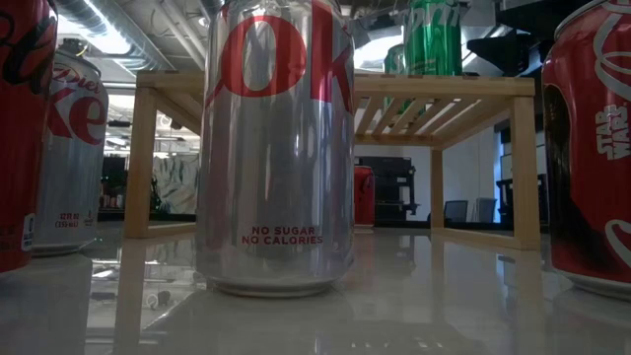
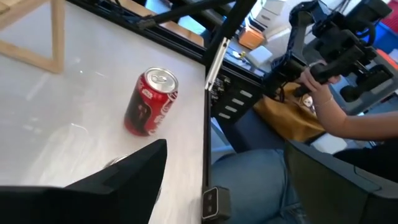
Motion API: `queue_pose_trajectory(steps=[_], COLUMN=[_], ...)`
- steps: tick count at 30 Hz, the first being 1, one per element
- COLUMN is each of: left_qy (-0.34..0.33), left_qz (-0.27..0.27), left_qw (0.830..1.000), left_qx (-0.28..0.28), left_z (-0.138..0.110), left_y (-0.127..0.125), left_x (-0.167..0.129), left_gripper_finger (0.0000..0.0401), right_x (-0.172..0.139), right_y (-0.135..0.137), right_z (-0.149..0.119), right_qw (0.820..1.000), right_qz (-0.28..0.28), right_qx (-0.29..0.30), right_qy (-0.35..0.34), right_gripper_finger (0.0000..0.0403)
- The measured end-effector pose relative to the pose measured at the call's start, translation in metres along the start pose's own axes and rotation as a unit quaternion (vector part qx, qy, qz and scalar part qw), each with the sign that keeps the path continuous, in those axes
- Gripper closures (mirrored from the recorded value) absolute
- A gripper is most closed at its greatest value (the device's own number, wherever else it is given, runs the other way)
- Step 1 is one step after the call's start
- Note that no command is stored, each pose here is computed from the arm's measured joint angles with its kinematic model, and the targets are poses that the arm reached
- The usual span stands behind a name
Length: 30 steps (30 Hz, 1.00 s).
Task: Place canned beverage on shelf
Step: Put the bottom red black soda can on the shelf
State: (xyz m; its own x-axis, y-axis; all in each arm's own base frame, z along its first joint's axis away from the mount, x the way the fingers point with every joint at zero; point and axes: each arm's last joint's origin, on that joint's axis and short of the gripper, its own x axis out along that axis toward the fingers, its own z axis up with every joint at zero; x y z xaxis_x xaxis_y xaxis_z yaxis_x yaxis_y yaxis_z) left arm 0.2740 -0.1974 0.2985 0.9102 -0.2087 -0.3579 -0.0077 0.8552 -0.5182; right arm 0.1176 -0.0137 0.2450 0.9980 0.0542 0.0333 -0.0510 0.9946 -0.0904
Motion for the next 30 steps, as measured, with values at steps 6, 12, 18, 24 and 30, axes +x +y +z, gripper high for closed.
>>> queue_pose_trajectory(steps=[6, 12, 18, 24, 30], left_qy=[0.002, 0.002, 0.057, 0.137, 0.209], left_qz=[-0.001, -0.001, -0.046, -0.021, 0.067], left_qw=[1.000, 1.000, 0.994, 0.974, 0.948], left_qx=[-0.002, -0.005, -0.086, -0.178, -0.231], left_z=[0.002, 0.002, -0.001, -0.011, -0.006], left_y=[0.003, 0.003, 0.000, 0.006, 0.013], left_x=[0.002, 0.002, 0.001, -0.001, -0.010], left_gripper_finger=[0.0087, 0.0087, 0.0087, 0.0087, 0.0087], right_x=[0.000, 0.000, 0.000, 0.000, 0.000], right_y=[0.000, 0.000, 0.000, 0.000, 0.000], right_z=[0.000, 0.000, 0.000, 0.000, 0.000], right_qw=[1.000, 1.000, 1.000, 1.000, 1.000], right_qz=[0.000, 0.001, 0.001, 0.001, 0.001], right_qx=[0.000, 0.000, 0.000, 0.000, 0.000], right_qy=[0.000, 0.000, 0.000, 0.000, 0.000], right_gripper_finger=[0.0049, 0.0049, 0.0049, 0.0049, 0.0049])
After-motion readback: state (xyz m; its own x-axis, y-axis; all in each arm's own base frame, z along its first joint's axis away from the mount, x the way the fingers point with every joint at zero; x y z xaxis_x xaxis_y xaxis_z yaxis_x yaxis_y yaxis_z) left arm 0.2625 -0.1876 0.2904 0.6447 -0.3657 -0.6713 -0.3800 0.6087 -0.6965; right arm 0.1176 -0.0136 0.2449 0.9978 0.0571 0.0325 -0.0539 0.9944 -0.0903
